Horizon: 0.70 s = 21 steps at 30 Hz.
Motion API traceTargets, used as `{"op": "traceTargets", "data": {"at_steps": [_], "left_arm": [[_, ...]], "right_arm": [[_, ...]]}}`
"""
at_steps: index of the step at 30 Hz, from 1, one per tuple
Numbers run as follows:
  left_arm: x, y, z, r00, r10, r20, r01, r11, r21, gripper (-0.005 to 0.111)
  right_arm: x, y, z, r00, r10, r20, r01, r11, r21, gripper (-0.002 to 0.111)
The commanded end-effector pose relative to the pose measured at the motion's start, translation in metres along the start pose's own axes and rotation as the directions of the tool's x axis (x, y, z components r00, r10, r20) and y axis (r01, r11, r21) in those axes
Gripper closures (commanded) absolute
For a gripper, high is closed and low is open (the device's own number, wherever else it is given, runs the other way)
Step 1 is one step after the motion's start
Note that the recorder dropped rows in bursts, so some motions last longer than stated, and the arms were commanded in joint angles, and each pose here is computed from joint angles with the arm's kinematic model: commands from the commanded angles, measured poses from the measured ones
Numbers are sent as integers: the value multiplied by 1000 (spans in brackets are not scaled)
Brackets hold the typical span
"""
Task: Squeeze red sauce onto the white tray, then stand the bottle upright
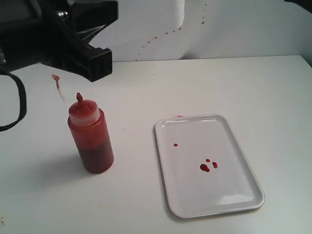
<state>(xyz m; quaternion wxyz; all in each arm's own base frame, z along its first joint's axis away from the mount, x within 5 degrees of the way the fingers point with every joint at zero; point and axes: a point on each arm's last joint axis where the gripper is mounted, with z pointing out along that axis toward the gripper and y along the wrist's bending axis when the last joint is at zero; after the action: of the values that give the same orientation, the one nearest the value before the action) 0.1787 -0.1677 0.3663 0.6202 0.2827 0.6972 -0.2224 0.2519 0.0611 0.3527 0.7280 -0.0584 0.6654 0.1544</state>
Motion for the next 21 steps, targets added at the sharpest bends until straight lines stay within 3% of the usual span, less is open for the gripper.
{"op": "traceTargets", "data": {"at_steps": [1,5,16,21], "left_arm": [[-10,-18,-4,1000,7,11,-9,979,204,107],[-9,-26,-6,1000,12,0,-12,957,290,107],[-9,-26,-6,1000,9,-1,-8,956,294,107],[4,-28,-12,1000,12,-28,-3,955,298,107]], "right_arm": [[3,-3,-2,1000,-5,-22,6,1000,19,108],[3,-3,-2,1000,-5,-22,6,1000,19,108],[3,-3,-2,1000,-5,-22,6,1000,19,108],[3,-3,-2,1000,-5,-22,6,1000,19,108]]}}
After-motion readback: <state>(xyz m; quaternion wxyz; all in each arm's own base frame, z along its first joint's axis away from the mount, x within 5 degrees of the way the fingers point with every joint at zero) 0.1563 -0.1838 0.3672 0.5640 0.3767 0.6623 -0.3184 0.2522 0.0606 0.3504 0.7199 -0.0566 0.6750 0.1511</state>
